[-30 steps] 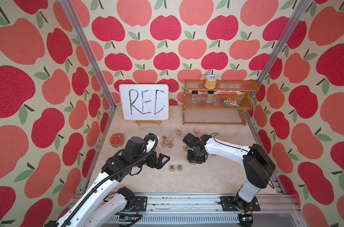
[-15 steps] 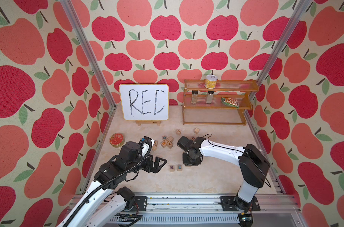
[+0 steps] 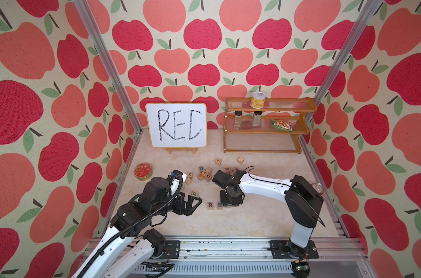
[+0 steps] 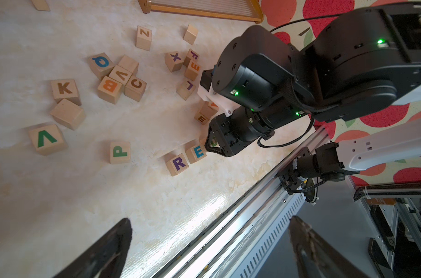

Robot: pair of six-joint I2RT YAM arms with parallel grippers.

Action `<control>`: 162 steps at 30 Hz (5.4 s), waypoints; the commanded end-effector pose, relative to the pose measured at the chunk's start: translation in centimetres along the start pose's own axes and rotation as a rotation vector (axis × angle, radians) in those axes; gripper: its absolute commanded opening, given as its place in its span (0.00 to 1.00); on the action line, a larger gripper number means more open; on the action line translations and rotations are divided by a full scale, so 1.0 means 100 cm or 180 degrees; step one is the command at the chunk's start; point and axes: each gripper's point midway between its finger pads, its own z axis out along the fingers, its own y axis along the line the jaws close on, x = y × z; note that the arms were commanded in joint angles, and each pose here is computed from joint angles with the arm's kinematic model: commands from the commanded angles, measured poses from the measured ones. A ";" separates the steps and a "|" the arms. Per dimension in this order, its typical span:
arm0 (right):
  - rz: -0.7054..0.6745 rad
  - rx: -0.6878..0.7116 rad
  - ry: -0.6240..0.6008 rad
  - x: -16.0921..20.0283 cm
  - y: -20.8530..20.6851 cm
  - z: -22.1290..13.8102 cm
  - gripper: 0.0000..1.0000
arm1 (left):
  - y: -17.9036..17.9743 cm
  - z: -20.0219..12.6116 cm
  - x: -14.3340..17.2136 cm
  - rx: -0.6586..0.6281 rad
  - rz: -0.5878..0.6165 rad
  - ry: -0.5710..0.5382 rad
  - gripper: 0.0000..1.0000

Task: Assemble the uppercase word "red" with letter blocks
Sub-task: Place the letter block at the center of the board, then reset both arms

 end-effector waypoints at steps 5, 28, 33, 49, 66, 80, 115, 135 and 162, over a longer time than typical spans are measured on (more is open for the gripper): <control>-0.0049 0.0026 0.0040 0.002 0.002 0.003 0.13 | 0.006 0.000 0.006 -0.0091 -0.0066 0.0036 0.99; -0.0105 0.0084 0.0037 0.005 -0.004 -0.005 0.34 | 0.007 0.004 0.006 -0.0093 -0.0060 0.0038 0.99; -0.0133 0.0067 0.0004 0.004 -0.003 -0.011 0.41 | 0.007 0.005 0.006 -0.0091 -0.0071 0.0031 0.99; -0.0179 0.0036 -0.0133 -0.001 -0.003 -0.034 0.43 | 0.007 0.008 0.005 -0.0077 -0.0064 0.0028 0.99; -0.0224 -0.0165 -0.0433 -0.007 -0.022 -0.093 0.86 | 0.025 0.023 -0.014 -0.0388 0.0110 -0.0032 0.99; -0.0109 -0.0295 -0.0853 -0.029 -0.087 -0.137 0.99 | 0.067 0.035 -0.036 -0.0837 0.0057 -0.0272 0.99; 0.0221 0.1270 -0.3077 -0.157 -0.316 -0.130 0.99 | 0.294 -0.015 -0.063 -0.2579 -0.0925 -0.1586 0.99; 0.0133 0.1333 -0.3690 -0.194 -0.327 -0.094 0.99 | 0.339 0.061 -0.089 -0.2283 -0.0098 -0.1609 0.99; -0.0069 0.0985 -0.3807 -0.188 -0.315 -0.083 0.99 | 0.336 0.076 -0.083 -0.2324 0.0092 -0.1542 0.99</control>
